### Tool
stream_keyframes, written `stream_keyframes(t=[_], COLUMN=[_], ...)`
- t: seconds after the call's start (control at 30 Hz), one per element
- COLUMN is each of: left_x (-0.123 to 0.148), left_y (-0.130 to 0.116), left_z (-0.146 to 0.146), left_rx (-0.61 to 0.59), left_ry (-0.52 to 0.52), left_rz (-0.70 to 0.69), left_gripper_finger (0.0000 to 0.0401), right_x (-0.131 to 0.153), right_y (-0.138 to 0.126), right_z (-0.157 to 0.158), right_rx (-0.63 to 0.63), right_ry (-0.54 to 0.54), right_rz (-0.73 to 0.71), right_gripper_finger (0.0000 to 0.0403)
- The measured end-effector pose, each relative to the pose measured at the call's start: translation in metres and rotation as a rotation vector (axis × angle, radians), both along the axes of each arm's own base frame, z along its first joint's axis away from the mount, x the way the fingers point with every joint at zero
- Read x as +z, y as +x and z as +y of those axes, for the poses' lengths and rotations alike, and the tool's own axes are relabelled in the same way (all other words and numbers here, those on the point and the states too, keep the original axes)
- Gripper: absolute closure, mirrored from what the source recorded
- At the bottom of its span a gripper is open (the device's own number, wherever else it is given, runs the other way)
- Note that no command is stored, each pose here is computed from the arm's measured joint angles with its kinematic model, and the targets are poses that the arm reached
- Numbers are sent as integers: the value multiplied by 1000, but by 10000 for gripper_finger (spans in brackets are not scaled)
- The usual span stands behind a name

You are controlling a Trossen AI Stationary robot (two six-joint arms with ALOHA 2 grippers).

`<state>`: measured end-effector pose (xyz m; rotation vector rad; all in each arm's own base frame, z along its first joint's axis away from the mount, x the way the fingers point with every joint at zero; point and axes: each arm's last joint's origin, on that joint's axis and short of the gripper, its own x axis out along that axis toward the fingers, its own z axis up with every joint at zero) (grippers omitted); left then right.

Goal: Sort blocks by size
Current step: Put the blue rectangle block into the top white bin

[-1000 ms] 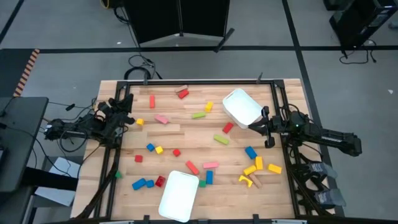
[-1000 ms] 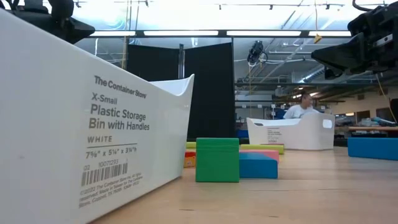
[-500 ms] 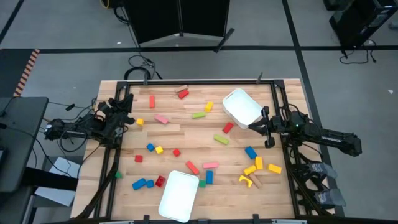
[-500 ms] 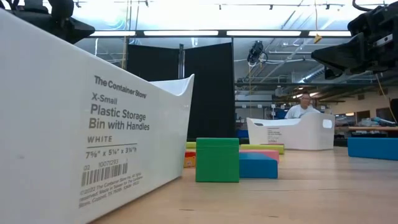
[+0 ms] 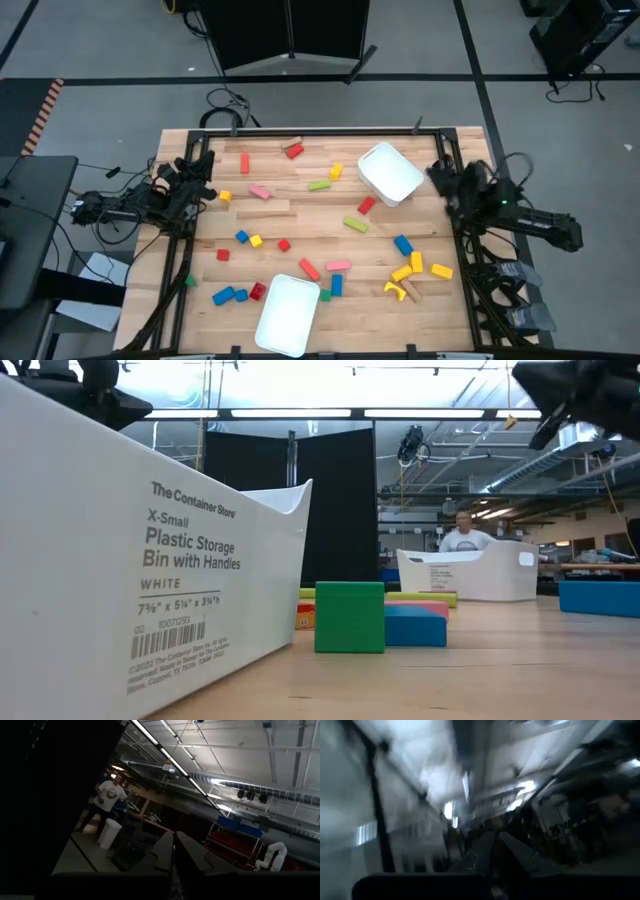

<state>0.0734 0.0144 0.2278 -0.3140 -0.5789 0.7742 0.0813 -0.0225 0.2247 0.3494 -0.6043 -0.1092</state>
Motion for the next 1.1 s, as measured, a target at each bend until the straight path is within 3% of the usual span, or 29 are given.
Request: stream_keyframes(t=[0.1,0.2,0.3,0.43,0.53,0.6,0.7,0.77,0.93,1.1], left_x=[0,0,0,-3,-6,-7,-10,-13,-22,-29], left_y=[0,1,2,7,9,11,13,16,24,32], left_z=[0,-1,-1,-4,-5,-6,-7,-7,-8,-8], left_rx=[0,-20,-53,-180,-211,-231,-268,-287,-316,-296], left_ry=[0,16,38,52,57,43,38,29,-51,-105], left_rz=[0,4,11,6,29,33,57,80,126,172], left_gripper_finger=[375,376,375,375,375,375,375,375,375,375], right_x=[4,-2,4,8,13,14,17,21,42,32], right_y=[10,29,49,74,91,100,110,112,103,97], right_z=[1,2,5,7,6,6,13,24,55,82], right_rx=[148,273,329,321,305,378,535,467,153,35], right_ry=[44,176,182,92,108,123,143,123,18,170], right_rz=[205,393,444,488,467,521,735,907,1323,1542], right_gripper_finger=[361,362,362,362,362,364,366,369,377,365])
